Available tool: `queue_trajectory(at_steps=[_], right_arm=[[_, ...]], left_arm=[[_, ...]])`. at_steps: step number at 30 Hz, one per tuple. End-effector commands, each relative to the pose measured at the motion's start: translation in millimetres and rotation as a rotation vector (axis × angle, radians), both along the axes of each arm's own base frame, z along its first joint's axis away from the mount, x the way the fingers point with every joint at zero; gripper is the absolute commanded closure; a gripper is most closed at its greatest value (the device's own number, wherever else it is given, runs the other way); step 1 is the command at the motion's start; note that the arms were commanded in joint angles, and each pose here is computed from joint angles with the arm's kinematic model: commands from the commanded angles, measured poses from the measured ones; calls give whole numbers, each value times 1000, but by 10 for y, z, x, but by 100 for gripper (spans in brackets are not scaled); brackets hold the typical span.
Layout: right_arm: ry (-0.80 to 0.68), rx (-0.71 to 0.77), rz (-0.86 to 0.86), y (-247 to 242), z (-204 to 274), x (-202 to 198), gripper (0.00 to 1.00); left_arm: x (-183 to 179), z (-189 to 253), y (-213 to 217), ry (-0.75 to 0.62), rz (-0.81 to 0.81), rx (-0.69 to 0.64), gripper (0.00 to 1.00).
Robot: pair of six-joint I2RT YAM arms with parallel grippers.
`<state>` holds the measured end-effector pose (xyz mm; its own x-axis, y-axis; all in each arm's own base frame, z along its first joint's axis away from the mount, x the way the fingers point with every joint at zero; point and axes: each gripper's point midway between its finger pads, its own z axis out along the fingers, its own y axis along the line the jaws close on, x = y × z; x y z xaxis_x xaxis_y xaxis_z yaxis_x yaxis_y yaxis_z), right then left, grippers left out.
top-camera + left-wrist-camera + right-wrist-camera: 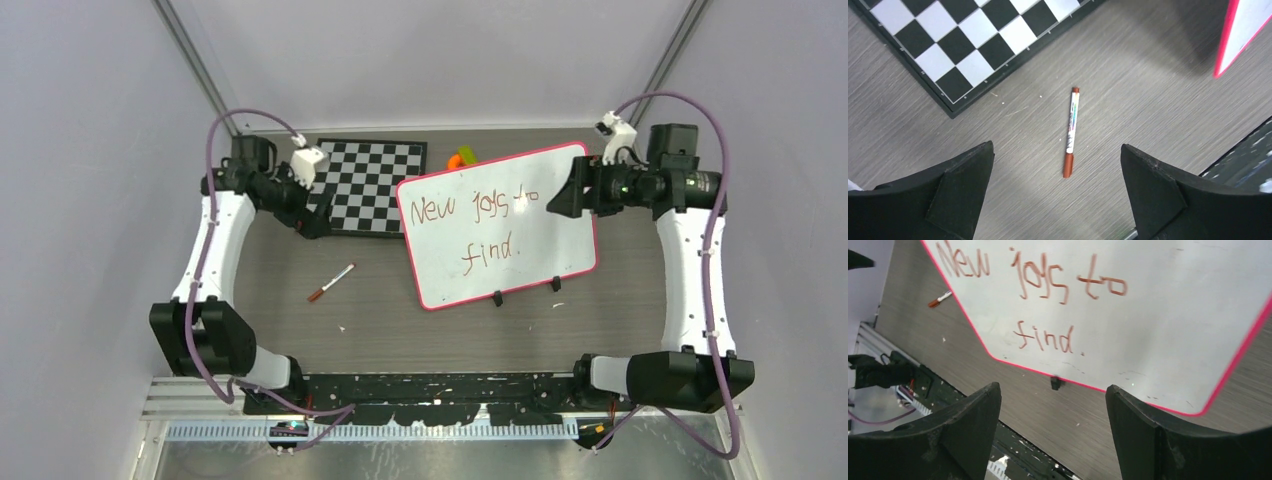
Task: Write a sentence on the whiteboard
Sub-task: Reset both arms
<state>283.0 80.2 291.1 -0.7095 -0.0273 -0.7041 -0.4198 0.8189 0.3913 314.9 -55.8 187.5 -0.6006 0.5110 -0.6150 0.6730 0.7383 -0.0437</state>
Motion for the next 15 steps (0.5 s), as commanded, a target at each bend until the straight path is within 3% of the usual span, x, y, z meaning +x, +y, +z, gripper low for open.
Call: queue_trajectory(at_steps=[1,6,15], right_arm=[[-17,-51,-33,-394,18,18,19],[42,-39,-120,-876,-241,54,19],[177,17,-167,-1243,-805,29,20]], left_arm=[[27,351,-10,109,141,-268,0],[256,436,371,76,344,-331,0],[118,107,525,76,435,-280,0]])
